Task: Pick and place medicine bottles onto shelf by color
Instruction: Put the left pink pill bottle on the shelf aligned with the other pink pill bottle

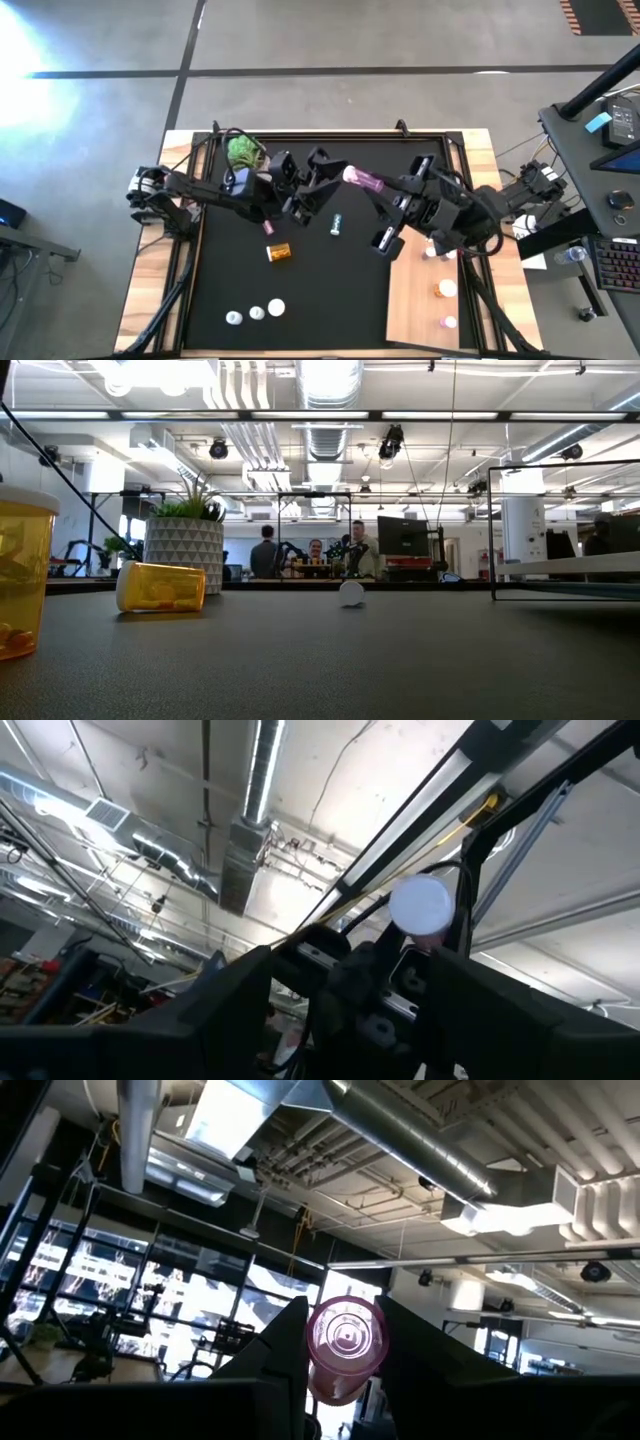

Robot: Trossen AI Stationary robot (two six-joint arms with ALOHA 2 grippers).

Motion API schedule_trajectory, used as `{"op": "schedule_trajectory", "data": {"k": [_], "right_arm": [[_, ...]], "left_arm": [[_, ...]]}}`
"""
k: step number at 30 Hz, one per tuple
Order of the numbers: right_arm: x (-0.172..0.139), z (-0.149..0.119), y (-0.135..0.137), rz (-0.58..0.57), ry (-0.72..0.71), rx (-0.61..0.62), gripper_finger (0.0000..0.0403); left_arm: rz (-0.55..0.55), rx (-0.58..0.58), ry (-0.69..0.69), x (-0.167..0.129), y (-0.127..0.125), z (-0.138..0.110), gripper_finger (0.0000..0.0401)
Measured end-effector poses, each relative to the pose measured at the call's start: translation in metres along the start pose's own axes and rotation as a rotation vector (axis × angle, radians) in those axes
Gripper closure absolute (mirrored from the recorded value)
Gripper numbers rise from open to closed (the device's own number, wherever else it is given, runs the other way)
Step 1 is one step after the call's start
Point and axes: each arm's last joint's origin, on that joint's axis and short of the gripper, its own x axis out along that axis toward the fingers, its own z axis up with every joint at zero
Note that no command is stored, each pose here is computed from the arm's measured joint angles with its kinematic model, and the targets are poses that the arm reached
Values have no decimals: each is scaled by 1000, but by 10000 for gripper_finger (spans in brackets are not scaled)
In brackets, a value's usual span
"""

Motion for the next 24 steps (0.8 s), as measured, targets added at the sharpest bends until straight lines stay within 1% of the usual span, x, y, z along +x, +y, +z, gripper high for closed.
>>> {"op": "schedule_trajectory", "data": {"k": [11,15,19,22,24], "right_arm": [[8,-22,7,-1,45,23,319],[8,-29,12,28,103,29,319],[7,-31,12,9,165,29,319],[7,-31,12,9,167,22,319],[7,-30,11,5,167,23,319]], "left_arm": [[-30,0,9,3,-2,1,146],[-41,0,12,2,-2,1,146],[-51,1,16,2,-2,1,146],[-50,1,16,2,-2,1,159],[-49,1,18,2,-2,1,178]]}}
